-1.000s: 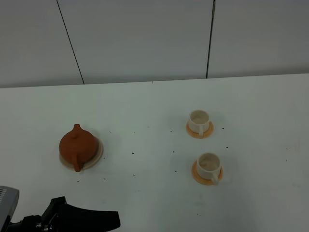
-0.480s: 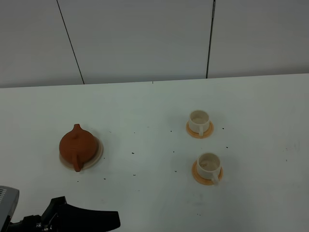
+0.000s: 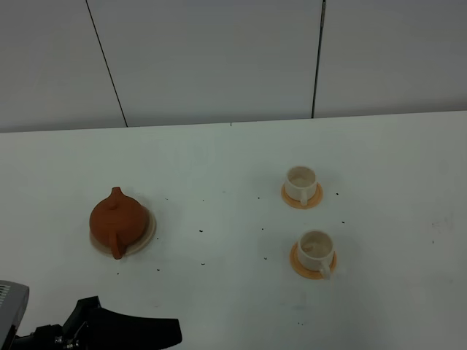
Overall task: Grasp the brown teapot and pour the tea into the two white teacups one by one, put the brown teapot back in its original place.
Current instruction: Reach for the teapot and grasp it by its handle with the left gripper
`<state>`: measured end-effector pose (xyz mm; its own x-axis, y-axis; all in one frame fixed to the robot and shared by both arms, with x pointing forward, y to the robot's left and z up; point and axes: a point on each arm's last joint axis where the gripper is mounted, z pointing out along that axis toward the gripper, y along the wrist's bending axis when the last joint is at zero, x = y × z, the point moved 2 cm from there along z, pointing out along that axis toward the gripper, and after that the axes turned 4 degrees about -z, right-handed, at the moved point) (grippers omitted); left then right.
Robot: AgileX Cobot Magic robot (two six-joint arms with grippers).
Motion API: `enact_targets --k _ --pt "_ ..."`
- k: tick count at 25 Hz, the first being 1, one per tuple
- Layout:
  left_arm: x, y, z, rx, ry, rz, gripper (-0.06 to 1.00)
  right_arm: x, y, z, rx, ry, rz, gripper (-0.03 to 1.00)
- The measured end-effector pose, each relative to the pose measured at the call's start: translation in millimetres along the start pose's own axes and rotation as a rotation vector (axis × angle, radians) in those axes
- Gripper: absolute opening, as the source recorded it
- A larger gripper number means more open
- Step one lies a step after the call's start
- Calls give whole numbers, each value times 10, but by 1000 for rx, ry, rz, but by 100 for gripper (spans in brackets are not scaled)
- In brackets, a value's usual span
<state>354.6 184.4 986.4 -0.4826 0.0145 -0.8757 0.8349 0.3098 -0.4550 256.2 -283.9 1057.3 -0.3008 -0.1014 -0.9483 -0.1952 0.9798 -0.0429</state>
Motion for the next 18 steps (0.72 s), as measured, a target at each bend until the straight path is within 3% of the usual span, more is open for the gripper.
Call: enact_targets --k 4,9,18 --pt "0 0 0 0 0 0 50 29 -33 -8 39 31 27 -1" --pt "0 0 0 0 0 0 50 188 -53 -40 61 182 39 -1" --pt "8 29 0 -26 7 0 50 192 -23 -4 33 167 59 0"
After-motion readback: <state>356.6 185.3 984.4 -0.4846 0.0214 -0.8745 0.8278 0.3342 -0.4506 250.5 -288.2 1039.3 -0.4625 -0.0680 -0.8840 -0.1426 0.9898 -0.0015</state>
